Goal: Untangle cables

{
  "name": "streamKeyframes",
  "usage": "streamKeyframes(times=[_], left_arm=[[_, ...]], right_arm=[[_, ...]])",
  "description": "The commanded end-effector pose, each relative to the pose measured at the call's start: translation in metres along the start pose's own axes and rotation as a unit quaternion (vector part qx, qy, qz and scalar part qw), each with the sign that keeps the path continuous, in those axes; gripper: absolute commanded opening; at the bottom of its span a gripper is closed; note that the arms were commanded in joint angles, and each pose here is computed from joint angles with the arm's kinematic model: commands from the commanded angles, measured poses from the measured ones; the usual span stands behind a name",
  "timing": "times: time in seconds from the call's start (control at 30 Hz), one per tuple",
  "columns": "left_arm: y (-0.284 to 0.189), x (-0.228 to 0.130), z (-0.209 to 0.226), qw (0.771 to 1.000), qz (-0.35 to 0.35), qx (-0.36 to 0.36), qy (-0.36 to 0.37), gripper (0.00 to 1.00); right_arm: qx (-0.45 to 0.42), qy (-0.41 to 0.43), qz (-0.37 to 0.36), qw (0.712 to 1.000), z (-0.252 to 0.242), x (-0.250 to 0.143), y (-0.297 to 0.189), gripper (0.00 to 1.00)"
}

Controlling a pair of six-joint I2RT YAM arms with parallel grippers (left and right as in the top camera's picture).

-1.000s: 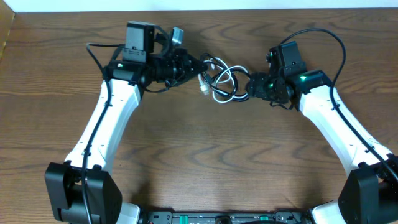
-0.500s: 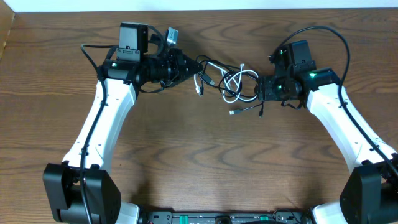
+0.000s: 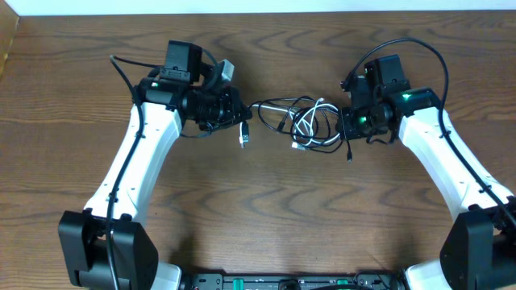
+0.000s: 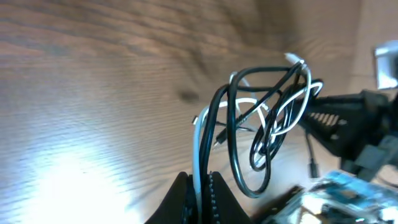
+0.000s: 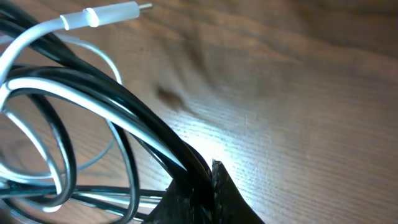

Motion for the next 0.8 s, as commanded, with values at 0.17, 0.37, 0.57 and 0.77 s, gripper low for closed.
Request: streamKeyframes(times=[0.17,0.37,0.57,0.77], left_arm=[[0.014,-0.009,-0.013,0.995,0.018,0.027,0.096,0.46],[0.029,-0.013,-0.019,0.993,0.035,0.02,0.108,0.54],[0.057,-0.017,-0.022,0.991,0.064,0.015,0.118,0.54],[0.087,-0.008,-0.015,0.99,0.059,0.01,0.127,0.54]], right_arm=[[0.004,0.001,0.017,1.0,-0.002,-0.004,0.003,0.01],[0.036,-0.009,0.017,0.999,0.007,-0.004,0.004,0.01],[0.074,-0.016,0.017,0.997,0.015,-0.002,0.004,0.01],[0.123,-0.03,0.022,0.992,0.023,-0.003,0.002,0.01]])
Point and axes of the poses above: each gripper's point midway between its finger pads, its own y axis out along the fingers, its own z axis along the line the jaws close on, x = y × z, the point moved 9 cm from there along -y, back along the fingers, and after that the axes turned 9 degrees about y, right-handed, at the moved point
